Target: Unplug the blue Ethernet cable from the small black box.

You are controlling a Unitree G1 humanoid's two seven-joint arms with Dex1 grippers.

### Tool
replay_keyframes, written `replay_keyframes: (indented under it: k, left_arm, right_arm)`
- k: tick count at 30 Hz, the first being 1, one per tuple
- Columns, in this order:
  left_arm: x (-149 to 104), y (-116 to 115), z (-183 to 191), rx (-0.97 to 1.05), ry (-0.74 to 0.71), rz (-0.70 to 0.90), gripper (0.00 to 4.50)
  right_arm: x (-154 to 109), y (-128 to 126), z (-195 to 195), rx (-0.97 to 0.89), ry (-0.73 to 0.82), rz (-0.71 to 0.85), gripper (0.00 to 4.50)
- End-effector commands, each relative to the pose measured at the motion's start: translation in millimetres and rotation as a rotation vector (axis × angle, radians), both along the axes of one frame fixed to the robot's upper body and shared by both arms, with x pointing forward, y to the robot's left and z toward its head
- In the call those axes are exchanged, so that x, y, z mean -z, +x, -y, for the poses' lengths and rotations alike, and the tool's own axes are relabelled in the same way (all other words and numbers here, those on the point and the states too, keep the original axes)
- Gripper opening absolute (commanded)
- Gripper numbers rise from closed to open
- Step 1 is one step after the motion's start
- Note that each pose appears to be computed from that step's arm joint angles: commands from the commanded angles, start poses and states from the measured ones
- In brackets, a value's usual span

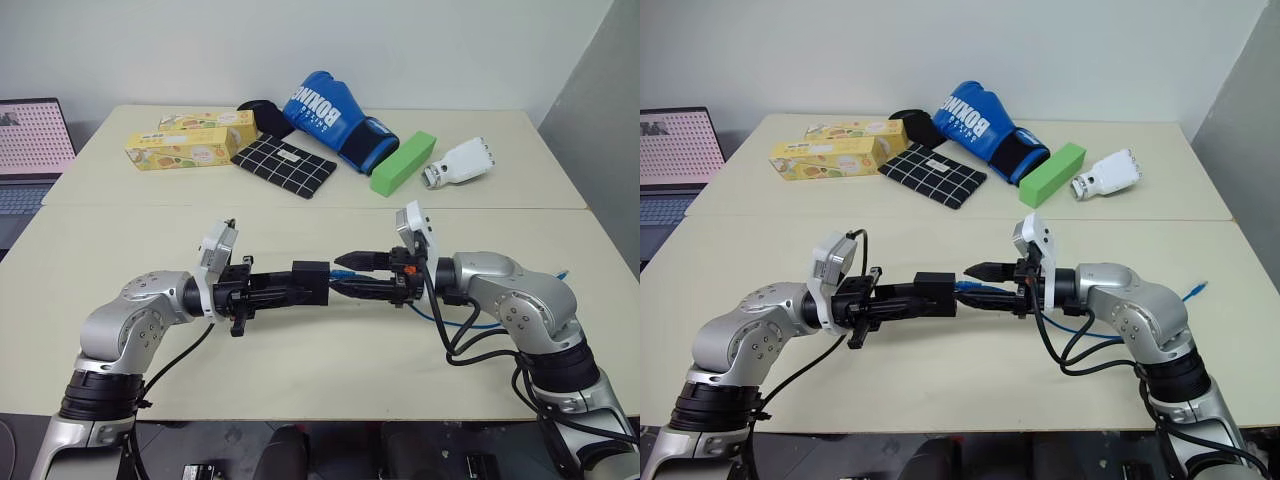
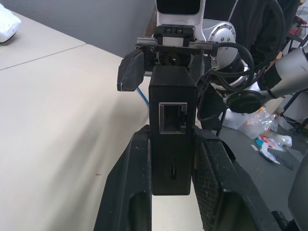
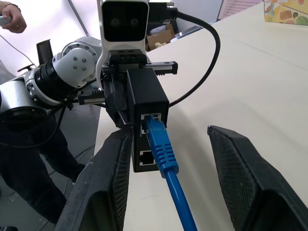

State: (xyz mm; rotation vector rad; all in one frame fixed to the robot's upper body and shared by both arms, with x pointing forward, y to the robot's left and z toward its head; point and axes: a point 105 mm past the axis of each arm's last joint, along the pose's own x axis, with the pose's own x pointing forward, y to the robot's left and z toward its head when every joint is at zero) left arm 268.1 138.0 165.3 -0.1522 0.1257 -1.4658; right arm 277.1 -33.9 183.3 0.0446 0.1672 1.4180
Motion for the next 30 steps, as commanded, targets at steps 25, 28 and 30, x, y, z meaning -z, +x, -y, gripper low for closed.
replay_keyframes:
  k: [25, 28, 30]
  left_arm:
    - [-3, -10, 3, 0.014, -0.01, 0.044, 0.79]
    - [-2, -12, 2, 0.023, -0.007, 0.043, 0.79]
    - [-2, -13, 1, 0.024, -0.005, 0.044, 0.79]
  right_arm:
    - [-7, -10, -2, -0.077, -0.021, 0.046, 0.03]
    - [-4, -11, 0, -0.089, -0.031, 0.028, 0.03]
    - [-2, -11, 4, -0.097, -0.037, -0.001, 0.03]
